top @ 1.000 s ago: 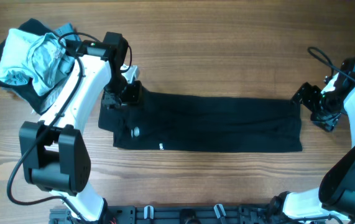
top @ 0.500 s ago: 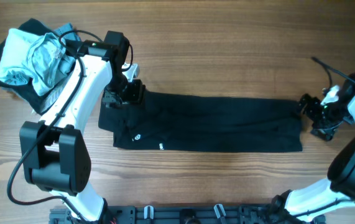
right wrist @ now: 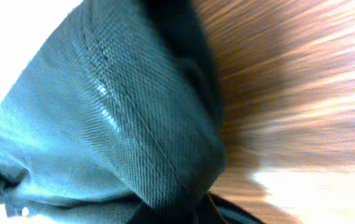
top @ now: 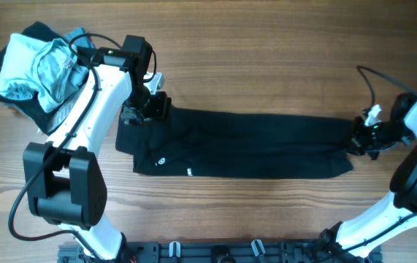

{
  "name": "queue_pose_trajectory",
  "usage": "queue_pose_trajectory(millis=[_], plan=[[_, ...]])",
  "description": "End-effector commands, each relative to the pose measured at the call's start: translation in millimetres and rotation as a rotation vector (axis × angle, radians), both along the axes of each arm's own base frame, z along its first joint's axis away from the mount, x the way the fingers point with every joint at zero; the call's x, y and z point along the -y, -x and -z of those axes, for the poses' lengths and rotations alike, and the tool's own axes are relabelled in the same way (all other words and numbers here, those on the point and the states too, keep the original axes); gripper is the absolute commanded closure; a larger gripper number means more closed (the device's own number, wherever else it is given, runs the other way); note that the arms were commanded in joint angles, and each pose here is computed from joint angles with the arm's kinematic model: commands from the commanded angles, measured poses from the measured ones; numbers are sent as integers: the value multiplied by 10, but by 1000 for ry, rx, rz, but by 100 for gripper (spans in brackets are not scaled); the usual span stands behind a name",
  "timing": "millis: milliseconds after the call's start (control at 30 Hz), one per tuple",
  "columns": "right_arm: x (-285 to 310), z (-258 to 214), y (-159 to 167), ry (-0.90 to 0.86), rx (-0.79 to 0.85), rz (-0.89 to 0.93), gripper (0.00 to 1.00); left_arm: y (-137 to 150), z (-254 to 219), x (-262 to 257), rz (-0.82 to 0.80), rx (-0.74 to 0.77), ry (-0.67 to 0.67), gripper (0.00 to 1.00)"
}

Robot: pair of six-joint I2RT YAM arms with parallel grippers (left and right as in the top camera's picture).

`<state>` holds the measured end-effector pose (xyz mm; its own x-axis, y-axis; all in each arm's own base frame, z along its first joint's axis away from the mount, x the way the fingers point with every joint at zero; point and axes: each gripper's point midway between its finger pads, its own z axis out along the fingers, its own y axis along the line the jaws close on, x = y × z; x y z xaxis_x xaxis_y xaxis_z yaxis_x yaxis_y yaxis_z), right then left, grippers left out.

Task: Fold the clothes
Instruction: 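Lift the right end with the right gripper and fold it left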

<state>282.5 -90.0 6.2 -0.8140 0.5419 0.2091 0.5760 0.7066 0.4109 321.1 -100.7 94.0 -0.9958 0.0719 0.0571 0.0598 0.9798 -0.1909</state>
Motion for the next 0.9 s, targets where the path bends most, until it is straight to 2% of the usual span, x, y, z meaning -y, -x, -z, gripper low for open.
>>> queue_pose_trajectory(millis=[0,100,233,467,600,733,767,833,867], plan=[[613,-618,-252,235,127,76,96,-17,-39,-52,4,23,-31,34],[822,-1050,-342,349,198,90,96,-51,-24,-201,-2,39,-104,33],[590,-1282,-435,338,266,42,96,-94,-24,-313,-45,43,-103,29],[-643,-1052,-548,256,204,-240,96,-175,-28,-422,-114,56,-76,27],[-1329,-788,-496,224,179,-320,95,-184,-28,-421,-114,60,-75,27],[-1759,-600,-419,211,196,-398,94,-184,-28,-421,-114,60,-75,27],[-1811,-594,-439,211,212,-409,84,-185,-29,-420,-114,60,-75,27],[-1862,-610,-535,218,253,-401,45,-184,-29,-419,-114,59,-74,25],[-1867,-620,-575,219,270,-398,42,-182,-30,-407,-114,58,-67,23]])
